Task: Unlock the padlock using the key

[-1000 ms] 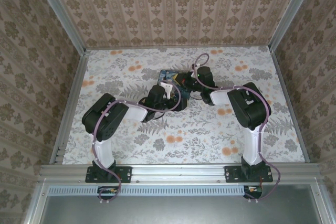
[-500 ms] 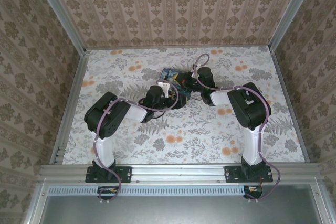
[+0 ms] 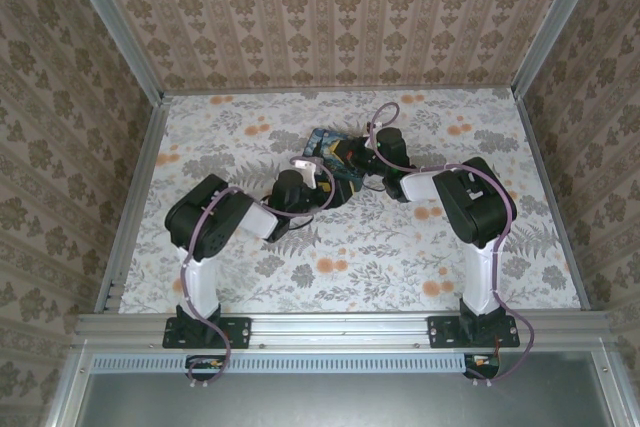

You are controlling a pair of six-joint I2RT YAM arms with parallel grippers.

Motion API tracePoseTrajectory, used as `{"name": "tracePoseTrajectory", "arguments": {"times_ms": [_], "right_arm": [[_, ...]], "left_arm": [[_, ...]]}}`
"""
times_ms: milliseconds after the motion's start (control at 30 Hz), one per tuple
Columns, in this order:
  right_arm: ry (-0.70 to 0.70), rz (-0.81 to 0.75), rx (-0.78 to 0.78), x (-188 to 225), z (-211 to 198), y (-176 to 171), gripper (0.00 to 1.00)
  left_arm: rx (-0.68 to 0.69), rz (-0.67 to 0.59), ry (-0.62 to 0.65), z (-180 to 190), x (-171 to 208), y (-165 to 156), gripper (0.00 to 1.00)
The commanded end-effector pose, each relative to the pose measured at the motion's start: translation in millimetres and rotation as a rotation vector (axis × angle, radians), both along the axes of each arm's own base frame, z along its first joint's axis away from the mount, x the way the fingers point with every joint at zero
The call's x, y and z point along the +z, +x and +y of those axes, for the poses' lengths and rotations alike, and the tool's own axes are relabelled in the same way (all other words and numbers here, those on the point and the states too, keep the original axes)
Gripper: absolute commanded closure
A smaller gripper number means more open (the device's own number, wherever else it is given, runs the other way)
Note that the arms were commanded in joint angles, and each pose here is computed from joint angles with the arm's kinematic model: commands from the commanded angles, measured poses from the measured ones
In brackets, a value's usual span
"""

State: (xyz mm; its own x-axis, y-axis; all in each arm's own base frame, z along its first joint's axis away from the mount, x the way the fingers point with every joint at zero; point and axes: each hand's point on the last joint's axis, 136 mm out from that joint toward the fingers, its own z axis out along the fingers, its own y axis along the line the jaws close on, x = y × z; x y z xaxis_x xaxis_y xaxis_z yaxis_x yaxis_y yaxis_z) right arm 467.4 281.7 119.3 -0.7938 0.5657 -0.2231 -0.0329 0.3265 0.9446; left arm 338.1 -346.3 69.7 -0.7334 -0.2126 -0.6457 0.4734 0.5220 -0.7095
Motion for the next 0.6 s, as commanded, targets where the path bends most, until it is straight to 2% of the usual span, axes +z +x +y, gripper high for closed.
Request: {"name": "tracePoseTrajectory", "arguments": {"times_ms": [0,333,567], "right_arm": [[-0.042,0.079,0.0,-30.6,-5.8,-7.6,1.0],[-0.044,0.086,-0.001,-33.3,-6.2,-8.0,1.0],[-0.044,0.085,-0.001,-33.0,-5.8,-7.8,1.0]], "left_arm": [[-0.004,0.048,-0.048,0.2,-10.7,-2.6,0.09],[0.007,0.046,-0.129,1.8,-2.9,-2.4,0.13],[-0.003,0.037,-0.148,3.6,9.6,-14.8,0.14]]}}
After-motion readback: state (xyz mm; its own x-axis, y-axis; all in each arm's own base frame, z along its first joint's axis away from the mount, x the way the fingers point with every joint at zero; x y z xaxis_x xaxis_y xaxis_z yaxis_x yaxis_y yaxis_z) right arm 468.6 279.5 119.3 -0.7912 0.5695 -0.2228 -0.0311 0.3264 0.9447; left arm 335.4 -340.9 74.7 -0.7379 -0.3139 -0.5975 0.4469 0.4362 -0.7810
